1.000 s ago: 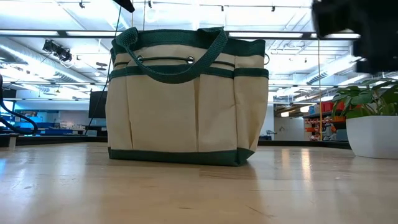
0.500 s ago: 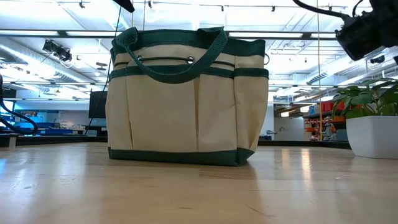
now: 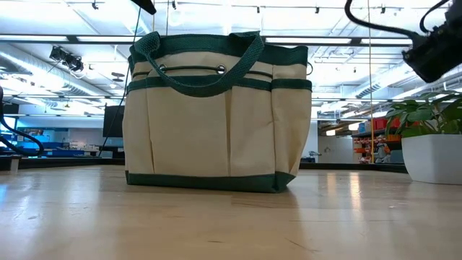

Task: Pick & Place Garden tools in Gardening bag
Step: Put the red gloves into the gardening bag

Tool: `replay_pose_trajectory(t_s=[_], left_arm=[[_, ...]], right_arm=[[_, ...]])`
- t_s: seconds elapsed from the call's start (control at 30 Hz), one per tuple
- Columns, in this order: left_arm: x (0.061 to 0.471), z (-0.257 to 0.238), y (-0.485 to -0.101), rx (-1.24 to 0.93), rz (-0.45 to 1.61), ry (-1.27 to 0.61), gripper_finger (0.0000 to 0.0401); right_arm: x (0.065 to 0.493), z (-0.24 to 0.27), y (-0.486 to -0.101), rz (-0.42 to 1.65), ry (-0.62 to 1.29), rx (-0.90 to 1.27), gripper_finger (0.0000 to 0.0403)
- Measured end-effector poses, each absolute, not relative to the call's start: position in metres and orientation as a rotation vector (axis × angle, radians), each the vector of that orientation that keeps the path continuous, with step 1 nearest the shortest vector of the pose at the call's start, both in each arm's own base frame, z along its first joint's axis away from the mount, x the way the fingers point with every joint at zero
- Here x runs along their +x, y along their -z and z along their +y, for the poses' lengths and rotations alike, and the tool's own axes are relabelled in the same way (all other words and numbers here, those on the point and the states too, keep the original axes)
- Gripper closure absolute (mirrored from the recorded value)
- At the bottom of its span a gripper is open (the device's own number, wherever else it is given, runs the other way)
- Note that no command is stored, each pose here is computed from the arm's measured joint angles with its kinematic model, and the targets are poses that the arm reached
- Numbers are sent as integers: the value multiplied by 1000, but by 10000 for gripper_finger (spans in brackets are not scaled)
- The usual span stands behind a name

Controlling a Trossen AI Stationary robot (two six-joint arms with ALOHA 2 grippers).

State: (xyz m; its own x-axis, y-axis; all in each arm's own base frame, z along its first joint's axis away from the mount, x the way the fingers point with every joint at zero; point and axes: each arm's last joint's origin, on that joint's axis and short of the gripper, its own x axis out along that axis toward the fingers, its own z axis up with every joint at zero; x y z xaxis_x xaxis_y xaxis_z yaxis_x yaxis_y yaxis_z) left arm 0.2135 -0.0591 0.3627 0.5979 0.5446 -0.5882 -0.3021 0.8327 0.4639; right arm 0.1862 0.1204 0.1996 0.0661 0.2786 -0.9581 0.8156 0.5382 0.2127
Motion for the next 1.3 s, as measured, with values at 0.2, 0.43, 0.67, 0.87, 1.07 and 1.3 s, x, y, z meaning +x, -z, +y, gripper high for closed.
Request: replay_pose_trajectory(t_s=[0.2,0.43,0.67,0.87,1.07,1.3], left_arm=[[214,-59,-363,334,788,-502,357],[214,-59,-363,335,788,-501,357],[214,-59,-363,334,788,-502,357],[214,-59,-363,333,788,-502,357],[214,-59,-363,333,787,-502,357],[214,-60,-362,288,798,-472,357]], right_arm=[[190,123,-192,1536,536,975,282],[190,123,-191,1537,567,990,282],[192,124,-183,1559,611,972,282],[197,129,-171,1597,634,973,282],[203,131,-165,1576,633,974,282],[205,134,-154,1638,595,917,313]])
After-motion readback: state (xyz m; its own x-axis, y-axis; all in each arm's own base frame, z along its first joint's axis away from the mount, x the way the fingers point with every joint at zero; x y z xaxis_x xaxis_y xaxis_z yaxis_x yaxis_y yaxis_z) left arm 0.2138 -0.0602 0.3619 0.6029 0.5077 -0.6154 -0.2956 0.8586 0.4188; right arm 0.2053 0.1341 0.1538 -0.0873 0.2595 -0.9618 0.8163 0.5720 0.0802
